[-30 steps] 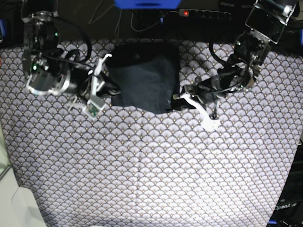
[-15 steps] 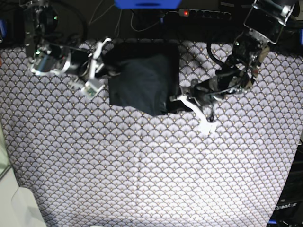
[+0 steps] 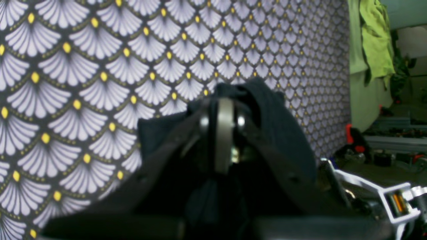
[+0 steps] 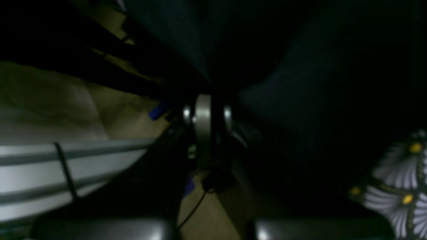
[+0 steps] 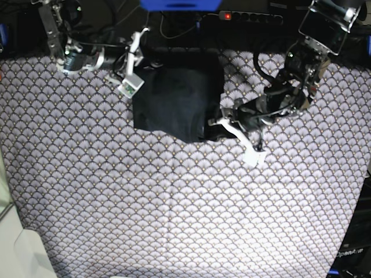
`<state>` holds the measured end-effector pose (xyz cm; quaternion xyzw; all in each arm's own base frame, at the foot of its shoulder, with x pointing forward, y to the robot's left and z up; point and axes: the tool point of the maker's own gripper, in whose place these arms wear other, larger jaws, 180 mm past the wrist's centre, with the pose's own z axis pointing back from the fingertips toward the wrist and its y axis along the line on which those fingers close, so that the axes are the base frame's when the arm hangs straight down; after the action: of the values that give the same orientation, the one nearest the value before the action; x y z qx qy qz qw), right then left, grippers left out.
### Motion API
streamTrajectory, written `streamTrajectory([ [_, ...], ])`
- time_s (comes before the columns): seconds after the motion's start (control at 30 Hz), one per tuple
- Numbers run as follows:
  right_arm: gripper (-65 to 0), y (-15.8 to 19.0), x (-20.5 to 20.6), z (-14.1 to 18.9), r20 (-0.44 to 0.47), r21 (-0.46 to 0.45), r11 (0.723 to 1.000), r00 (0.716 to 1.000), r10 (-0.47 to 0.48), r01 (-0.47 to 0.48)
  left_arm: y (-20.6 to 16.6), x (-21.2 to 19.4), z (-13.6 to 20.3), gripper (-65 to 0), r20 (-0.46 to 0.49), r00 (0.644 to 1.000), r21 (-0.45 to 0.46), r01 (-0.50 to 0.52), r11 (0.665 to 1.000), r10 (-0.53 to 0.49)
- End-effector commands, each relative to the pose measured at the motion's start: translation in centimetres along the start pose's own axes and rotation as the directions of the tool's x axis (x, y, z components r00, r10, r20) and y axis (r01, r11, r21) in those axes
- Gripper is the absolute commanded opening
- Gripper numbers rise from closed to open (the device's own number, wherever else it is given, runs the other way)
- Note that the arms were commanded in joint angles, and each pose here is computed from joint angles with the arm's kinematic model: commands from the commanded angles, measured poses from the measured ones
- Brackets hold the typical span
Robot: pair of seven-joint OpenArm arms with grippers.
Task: Fold the T-shirt properly
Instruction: 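Grasp the opposite edge with the right gripper and square the bundle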
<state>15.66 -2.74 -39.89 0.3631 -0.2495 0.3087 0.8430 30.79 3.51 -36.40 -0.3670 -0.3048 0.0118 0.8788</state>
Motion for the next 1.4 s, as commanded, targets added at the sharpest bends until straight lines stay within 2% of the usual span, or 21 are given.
streamTrajectory([
  [0.0, -62.1, 0.1, 1.1, 0.4, 0.037, 0.007, 1.0, 0.999, 0.014, -0.014, -0.9, 1.3, 0.3, -65.0, 0.02, 1.0, -0.028, 0.017, 0.999, -0.016],
  [0.1, -62.1, 0.6, 1.3, 0.4, 0.039, 0.018, 0.999, 0.999, 0.029, -0.03, -0.9, 0.4, 0.3, -65.0, -0.029, 0.999, -0.029, 0.016, 0.999, -0.017],
  [0.33, -62.1, 3.3, 2.9, 2.4, 0.072, 0.028, 0.99, 0.988, 0.133, -0.136, -0.7, 0.0, 0.2, -65.0, -0.041, 0.999, -0.021, 0.022, 1.0, -0.022],
  [0.57, -62.1, 4.3, 2.9, 2.6, 0.077, 0.04, 0.989, 0.987, 0.141, -0.144, -0.1, -0.1, 0.3, -65.0, -0.046, 0.999, -0.007, 0.022, 1.0, -0.022],
  [0.77, -62.1, 3.1, 3.4, 4.2, 0.063, 0.001, 0.98, 0.978, 0.197, -0.197, 0.2, -0.2, 0.4, -65.0, -0.051, 0.998, 0.001, 0.022, 1.0, -0.022],
  [1.0, -62.1, -0.7, 6.0, 6.6, 0.069, -0.12, 0.958, 0.96, 0.271, -0.261, 0.3, -0.7, 0.5, -65.0, -0.06, 0.998, 0.003, 0.016, 1.0, -0.016],
  [1.17, -62.1, -2.7, 7.9, 7.5, 0.066, -0.17, 0.937, 0.945, 0.32, -0.306, 0.3, -1.0, 0.5, -65.0, -0.064, 0.998, 0.003, 0.013, 1.0, -0.012],
  [1.37, -62.1, -4.8, 9.0, 7.6, 0.066, -0.205, 0.931, 0.945, 0.321, -0.302, 0.2, -1.0, 0.5, -65.0, -0.064, 0.998, 0.001, 0.013, 1.0, -0.013],
])
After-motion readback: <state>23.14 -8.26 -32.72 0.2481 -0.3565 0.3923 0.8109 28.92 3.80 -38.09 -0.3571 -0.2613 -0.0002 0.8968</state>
